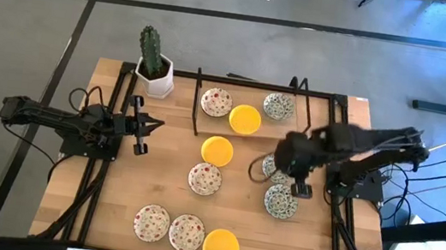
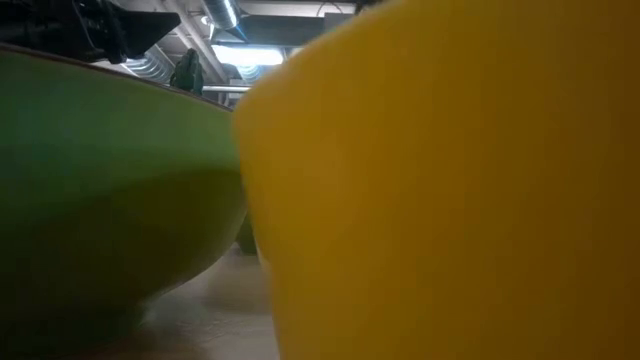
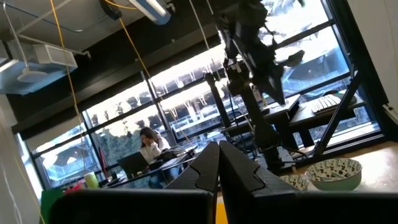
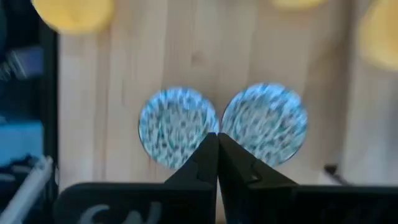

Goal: Pick & Place Mini bowls
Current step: Stack the blue patterned bowl on the blue patterned bowl on the shelf

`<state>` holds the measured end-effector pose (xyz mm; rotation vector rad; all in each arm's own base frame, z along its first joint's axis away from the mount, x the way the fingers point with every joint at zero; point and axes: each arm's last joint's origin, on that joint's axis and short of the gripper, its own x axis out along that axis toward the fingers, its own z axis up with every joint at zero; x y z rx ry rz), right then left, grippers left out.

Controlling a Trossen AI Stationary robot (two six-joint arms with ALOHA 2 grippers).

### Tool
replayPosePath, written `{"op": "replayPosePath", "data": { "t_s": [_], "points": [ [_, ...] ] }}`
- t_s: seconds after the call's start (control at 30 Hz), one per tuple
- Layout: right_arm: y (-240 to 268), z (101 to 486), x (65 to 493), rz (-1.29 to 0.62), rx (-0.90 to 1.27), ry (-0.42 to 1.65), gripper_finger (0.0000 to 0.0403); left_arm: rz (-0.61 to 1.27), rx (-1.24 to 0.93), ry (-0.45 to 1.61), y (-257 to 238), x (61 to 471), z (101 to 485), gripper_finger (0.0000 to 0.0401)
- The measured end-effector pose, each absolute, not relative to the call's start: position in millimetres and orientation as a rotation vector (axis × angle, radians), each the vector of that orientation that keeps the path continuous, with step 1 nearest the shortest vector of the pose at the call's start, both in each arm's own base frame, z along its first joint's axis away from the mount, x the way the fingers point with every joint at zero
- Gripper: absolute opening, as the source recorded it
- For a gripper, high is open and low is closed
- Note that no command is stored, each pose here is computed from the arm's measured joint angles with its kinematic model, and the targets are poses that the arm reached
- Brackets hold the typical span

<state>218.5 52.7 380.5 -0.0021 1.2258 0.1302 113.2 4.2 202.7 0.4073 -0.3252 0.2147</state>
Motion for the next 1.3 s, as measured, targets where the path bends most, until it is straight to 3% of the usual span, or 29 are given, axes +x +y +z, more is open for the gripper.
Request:
{"op": "replayPosePath", "data": {
  "t_s": [0.13, 0.3, 0.53, 0.73, 0.97, 1.3],
  "points": [
    [65, 333, 213, 0.147, -0.018, 1.333, 0.0005, 0.214, 0.402, -0.325, 4, 113, 203, 0.0004],
    [66, 283, 205, 0.065, 0.103, 1.327, 0.0009, 0.213, 0.402, -0.323, 4, 113, 202, 0.0003],
    [61, 244, 193, -0.075, 0.225, 1.385, 0.0009, 0.213, 0.402, -0.323, 4, 113, 202, 0.0008],
    [59, 238, 186, -0.175, 0.293, 1.444, 0.0017, 0.214, 0.402, -0.324, 4, 113, 202, 0.0003],
    [60, 239, 193, -0.143, 0.274, 1.382, 0.0035, 0.214, 0.402, -0.323, 4, 113, 202, 0.0006],
    [60, 238, 190, -0.274, 0.445, 1.408, 0.0130, 0.215, 0.402, -0.319, 4, 113, 202, 0.0002]
  ]
}}
